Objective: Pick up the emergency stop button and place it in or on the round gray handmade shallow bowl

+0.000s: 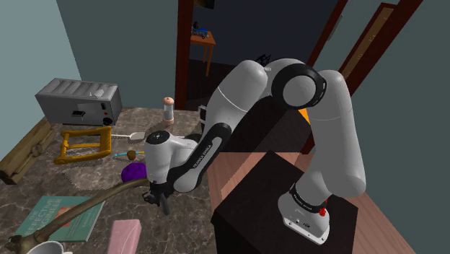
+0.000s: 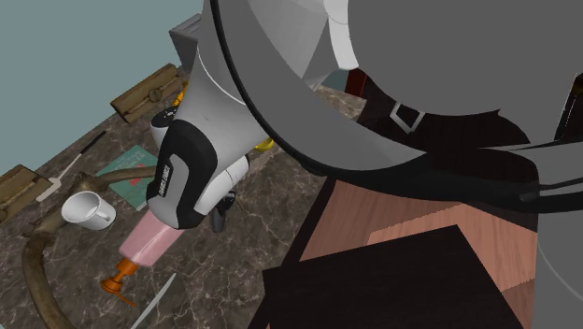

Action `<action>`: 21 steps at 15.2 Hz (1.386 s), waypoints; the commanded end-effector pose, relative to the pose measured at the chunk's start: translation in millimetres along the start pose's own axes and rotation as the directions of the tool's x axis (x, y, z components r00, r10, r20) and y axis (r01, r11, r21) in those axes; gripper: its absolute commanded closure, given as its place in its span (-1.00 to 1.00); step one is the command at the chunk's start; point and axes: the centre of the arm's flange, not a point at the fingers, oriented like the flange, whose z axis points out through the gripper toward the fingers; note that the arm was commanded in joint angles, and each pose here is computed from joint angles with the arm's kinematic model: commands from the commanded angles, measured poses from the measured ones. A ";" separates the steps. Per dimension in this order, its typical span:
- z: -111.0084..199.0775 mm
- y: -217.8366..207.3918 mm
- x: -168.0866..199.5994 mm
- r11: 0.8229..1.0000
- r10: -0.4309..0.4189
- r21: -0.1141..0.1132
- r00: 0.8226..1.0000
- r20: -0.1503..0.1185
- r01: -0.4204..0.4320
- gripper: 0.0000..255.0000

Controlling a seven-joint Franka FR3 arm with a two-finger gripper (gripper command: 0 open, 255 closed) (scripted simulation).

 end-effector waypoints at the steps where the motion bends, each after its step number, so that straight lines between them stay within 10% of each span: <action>1: 0.2 0.0 -0.1 1.000 0.000 0.000 1.000 0.000 0.000 1.00; 21: -73.5 -1.6 -6.5 1.000 0.000 0.000 1.000 0.000 0.000 1.00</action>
